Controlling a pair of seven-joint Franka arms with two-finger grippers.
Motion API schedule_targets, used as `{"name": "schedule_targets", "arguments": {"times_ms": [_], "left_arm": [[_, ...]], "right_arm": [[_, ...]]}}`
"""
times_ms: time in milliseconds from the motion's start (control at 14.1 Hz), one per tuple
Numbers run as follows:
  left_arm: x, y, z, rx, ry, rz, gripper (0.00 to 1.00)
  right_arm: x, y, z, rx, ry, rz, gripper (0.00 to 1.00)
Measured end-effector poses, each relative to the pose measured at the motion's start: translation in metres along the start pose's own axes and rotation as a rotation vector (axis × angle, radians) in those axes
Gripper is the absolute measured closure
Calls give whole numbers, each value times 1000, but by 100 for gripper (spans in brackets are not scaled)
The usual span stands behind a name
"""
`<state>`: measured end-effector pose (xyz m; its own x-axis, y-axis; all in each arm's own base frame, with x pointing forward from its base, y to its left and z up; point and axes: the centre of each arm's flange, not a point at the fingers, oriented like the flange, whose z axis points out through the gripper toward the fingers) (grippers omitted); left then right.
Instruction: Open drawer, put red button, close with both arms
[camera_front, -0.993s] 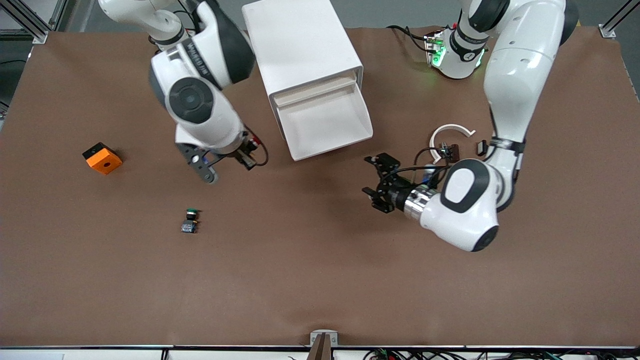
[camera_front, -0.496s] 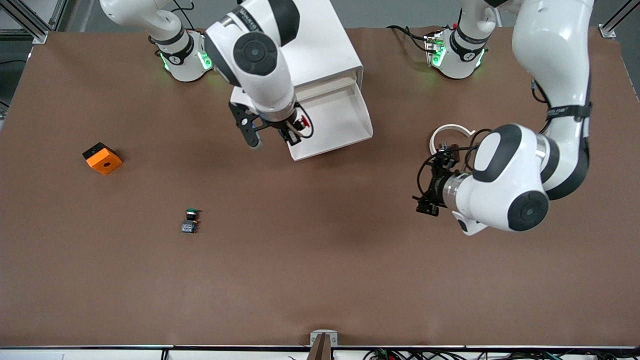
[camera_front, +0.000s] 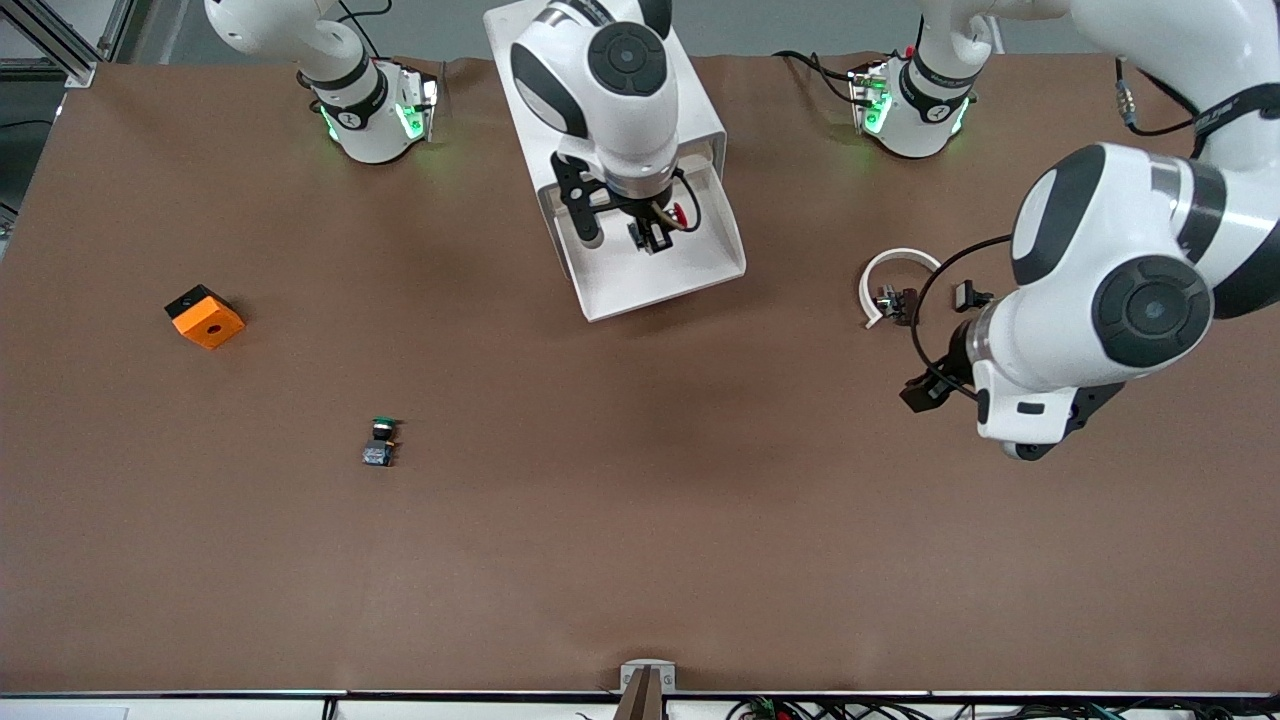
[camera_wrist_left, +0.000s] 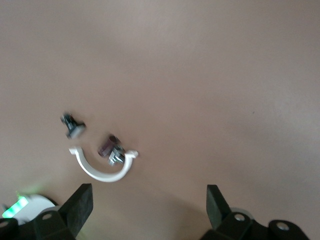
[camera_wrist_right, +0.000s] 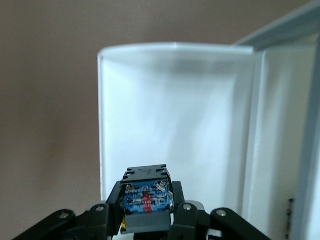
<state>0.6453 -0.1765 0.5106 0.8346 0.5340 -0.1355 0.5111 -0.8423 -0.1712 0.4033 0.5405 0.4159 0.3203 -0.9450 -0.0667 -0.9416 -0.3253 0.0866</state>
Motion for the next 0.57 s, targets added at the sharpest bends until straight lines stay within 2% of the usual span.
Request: {"name": "schedule_targets", "arguments": {"times_ms": [213,567], "left_arm": [[15,-30,-19,-23,20,193,0],[17,-44,-31,-23,46,298,0]], "right_arm": [[-17,0,32,-2,12,43,59],[-25,0,56,-10,24,122,59]]}}
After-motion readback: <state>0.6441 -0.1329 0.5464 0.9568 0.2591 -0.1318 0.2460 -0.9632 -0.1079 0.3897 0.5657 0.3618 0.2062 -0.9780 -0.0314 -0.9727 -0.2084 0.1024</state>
